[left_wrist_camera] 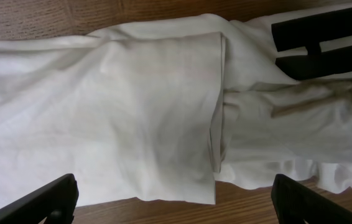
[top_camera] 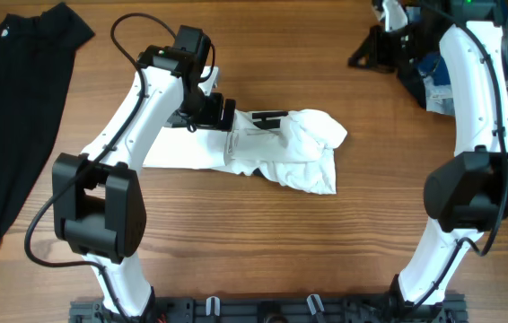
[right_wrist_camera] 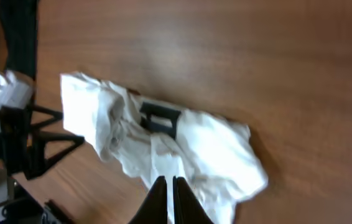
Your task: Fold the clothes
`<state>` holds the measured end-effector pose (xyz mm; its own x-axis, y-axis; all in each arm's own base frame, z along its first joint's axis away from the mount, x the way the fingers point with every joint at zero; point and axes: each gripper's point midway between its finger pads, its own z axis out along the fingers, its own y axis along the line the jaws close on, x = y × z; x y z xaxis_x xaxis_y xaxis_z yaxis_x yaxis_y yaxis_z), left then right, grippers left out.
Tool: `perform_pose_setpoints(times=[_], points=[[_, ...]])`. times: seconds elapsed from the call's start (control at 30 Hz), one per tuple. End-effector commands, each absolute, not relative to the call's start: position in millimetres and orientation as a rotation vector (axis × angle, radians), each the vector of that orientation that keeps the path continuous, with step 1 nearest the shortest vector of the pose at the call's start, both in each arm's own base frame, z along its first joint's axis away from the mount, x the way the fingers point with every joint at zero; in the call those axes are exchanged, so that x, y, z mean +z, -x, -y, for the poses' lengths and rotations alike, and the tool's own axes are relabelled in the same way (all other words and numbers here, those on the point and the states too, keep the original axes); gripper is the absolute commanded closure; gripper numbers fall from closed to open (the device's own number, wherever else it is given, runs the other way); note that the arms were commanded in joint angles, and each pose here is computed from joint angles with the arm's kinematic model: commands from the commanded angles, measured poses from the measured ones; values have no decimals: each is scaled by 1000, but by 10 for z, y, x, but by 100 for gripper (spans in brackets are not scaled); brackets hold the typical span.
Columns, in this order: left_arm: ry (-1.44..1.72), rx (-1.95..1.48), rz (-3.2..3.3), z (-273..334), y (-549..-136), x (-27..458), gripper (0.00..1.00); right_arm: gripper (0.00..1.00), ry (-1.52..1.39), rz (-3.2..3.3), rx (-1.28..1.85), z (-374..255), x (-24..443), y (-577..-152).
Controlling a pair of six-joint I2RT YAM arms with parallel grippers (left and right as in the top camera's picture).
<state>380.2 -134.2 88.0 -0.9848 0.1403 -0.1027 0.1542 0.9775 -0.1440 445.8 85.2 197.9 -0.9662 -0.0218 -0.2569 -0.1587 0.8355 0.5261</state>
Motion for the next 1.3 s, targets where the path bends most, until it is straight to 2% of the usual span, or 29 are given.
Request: perform_pose_setpoints(times=[0.0,0.03,0.07,0.23,0.33,0.47,0.63,0.77,0.87,0.93,0.97,1.07,1.17,1.27], points=[[-3,-196,-3021,1100,-3930,864,0,73,87,-2925,790,-802,1693,-4205],[93,-204,-2990,962,-4020,922,0,53,67,-2971,806,-804,1561,-4115],[152,-207,-2968,846,-4076,971,0,45,41,-3008,818,-808,1450,-4045],[366,-196,-2896,265,-4233,1048,0,34,-42,-3122,848,-869,1015,-3798],[460,-186,-2879,-11,-4240,1048,0,19,-38,-3159,854,-928,827,-3685],[509,-177,-2869,-160,-4237,1048,0,16,-128,-3259,681,-862,568,-3533],[532,-20,-2863,-359,-4220,1025,0,16,-76,-3308,653,-1077,253,-3317],[532,-15,-2863,-365,-4220,1025,0,17,-113,-3306,530,-1095,46,-3300],[532,-15,-2863,-365,-4220,1025,0,20,-93,-3269,499,-1145,-21,-3368],[532,-15,-2863,-365,-4220,1025,0,27,-61,-3232,503,-1211,-30,-3443],[532,-15,-2863,-364,-4220,1025,0,41,-43,-3218,505,-1248,-33,-3469],[533,-8,-2862,-372,-4219,1026,0,96,-53,-3208,466,-1250,-47,-3500],[537,37,-2861,-425,-4209,1026,0,96,-141,-3211,326,-1053,-80,-3534],[541,58,-2864,-452,-4192,1024,0,96,-238,-3184,327,-803,-19,-3608]])
